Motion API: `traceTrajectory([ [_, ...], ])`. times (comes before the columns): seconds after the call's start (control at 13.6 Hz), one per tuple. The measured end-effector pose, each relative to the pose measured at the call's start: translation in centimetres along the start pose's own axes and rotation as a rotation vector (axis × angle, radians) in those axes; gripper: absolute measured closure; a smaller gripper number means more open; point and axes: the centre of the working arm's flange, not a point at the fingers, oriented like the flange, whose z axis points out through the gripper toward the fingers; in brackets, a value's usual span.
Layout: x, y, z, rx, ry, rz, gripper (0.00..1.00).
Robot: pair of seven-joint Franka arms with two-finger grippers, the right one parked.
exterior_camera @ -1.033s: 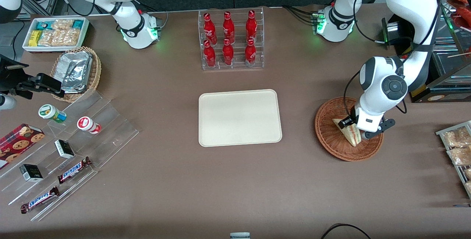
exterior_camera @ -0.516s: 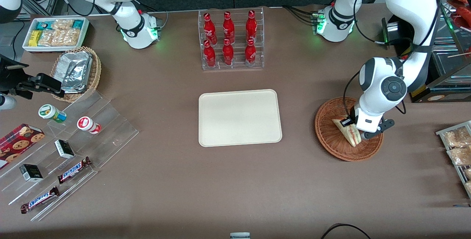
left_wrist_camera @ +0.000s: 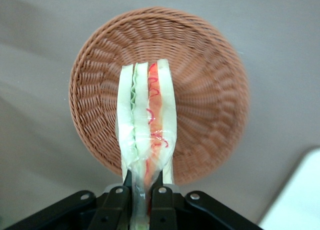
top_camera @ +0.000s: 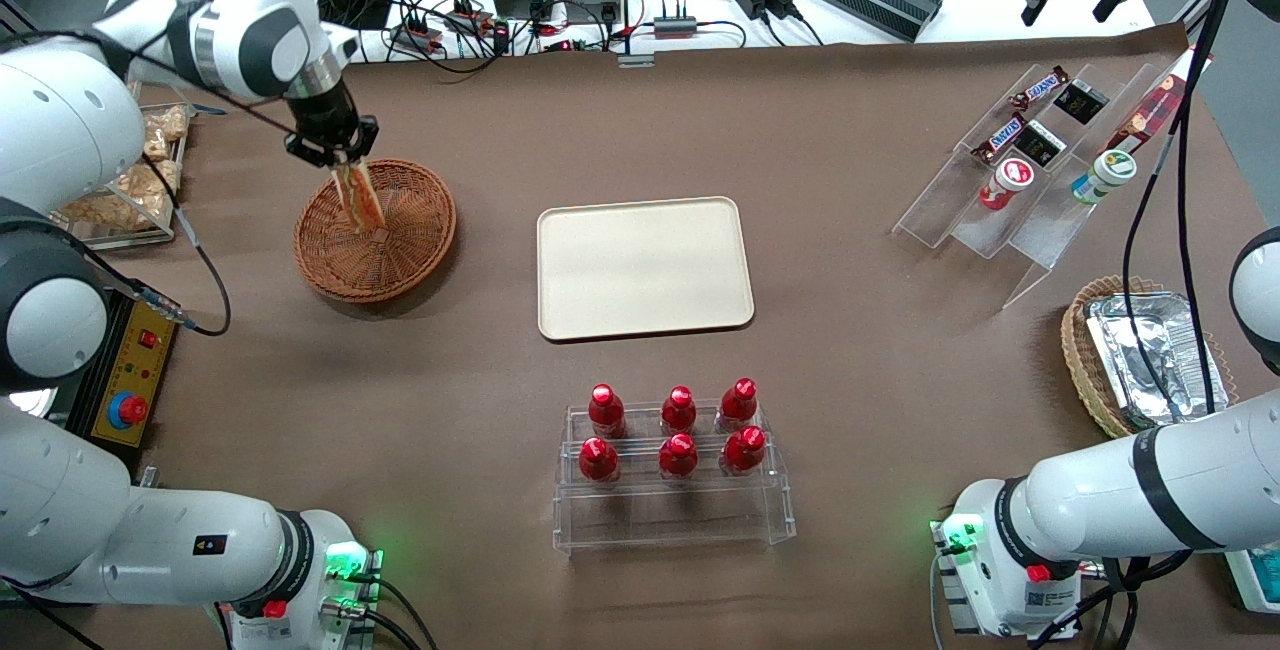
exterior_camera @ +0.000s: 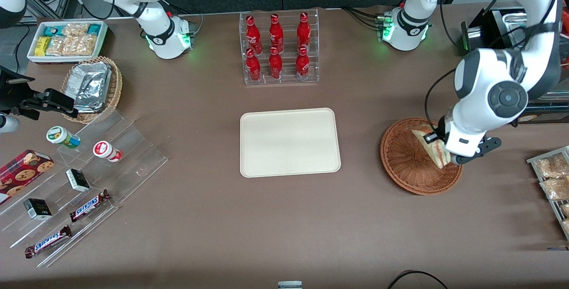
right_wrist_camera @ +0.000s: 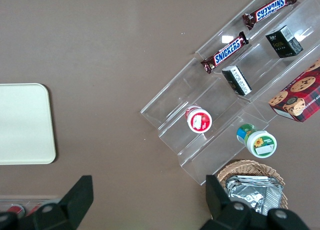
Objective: Place sandwich from basket to tray
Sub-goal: 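Lift the sandwich out of the basket with the left gripper, then carry the sandwich over the cream tray and lower it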
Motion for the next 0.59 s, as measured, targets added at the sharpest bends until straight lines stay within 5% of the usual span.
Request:
traceTrajectory([
  [0.3,-6.2,8.9,-3.9,-0.011,0.028,0.118,0.85],
  [0.59,-13.3,18.5,-3.6,-0.037,0.016,0.229,0.85],
])
